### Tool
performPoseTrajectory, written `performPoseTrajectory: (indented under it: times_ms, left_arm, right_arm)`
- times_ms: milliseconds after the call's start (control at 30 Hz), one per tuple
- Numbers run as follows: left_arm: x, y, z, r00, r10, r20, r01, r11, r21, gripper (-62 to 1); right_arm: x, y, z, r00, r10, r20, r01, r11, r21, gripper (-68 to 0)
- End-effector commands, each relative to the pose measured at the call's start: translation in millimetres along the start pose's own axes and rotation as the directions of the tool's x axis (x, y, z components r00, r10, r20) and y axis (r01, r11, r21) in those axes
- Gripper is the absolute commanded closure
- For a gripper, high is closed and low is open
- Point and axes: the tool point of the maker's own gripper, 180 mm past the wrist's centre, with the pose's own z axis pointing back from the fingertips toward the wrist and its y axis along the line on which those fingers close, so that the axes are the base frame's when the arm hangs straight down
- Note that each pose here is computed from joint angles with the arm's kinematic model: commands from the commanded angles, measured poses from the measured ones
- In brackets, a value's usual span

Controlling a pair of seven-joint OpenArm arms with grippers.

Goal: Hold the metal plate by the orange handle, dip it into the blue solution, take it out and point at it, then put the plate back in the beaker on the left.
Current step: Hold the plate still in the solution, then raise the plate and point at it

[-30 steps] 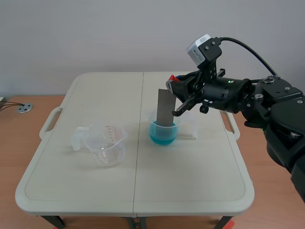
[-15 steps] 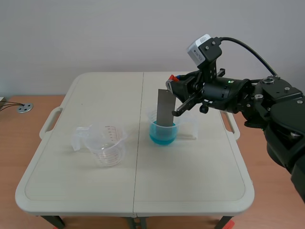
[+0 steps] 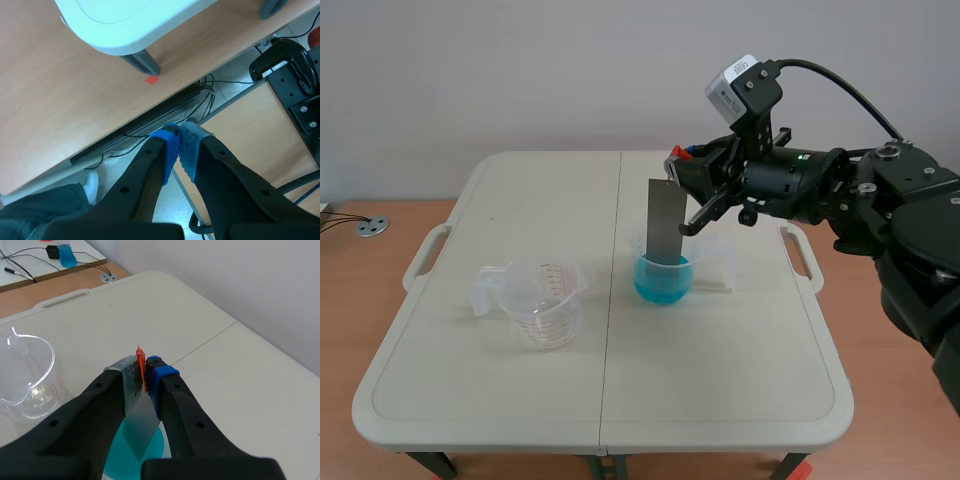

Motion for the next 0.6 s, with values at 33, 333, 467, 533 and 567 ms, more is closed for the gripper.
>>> performPoseTrajectory:
  times_ms: [33, 333, 467, 533, 567]
  left_arm:
    - [6.4, -2.0, -0.5, 1.0, 0.007, 0.023, -0.007, 1.0, -0.002, -1.2]
    - [28.9, 7.3, -4.7, 0.992, 0.039, 0.116, -0.042, 0.999, 0.023, -1.2]
    - [48.0, 21.4, -11.8, 0.986, 0.021, 0.168, -0.03, 0.998, 0.055, -1.2]
    - [57.7, 28.4, -14.4, 0.981, 0.009, 0.193, -0.023, 0.997, 0.07, -1.2]
    - [63.3, 32.3, -15.7, 0.978, 0.004, 0.208, -0.021, 0.997, 0.08, -1.2]
  right_arm:
    - [19.9, -3.5, 1.8, 0.998, 0.037, 0.044, -0.038, 0.999, 0.007, -1.3]
    - [37.5, 3.5, 12.1, 0.992, 0.107, 0.064, -0.107, 0.994, 0.008, -1.3]
    - [50.0, 6.6, 17.4, 0.987, 0.138, 0.086, -0.138, 0.99, -0.001, -1.3]
    - [58.0, 5.8, 20.6, 0.983, 0.155, 0.101, -0.154, 0.988, -0.012, -1.3]
    - [60.8, 5.4, 22.1, 0.981, 0.163, 0.103, -0.162, 0.987, -0.017, -1.3]
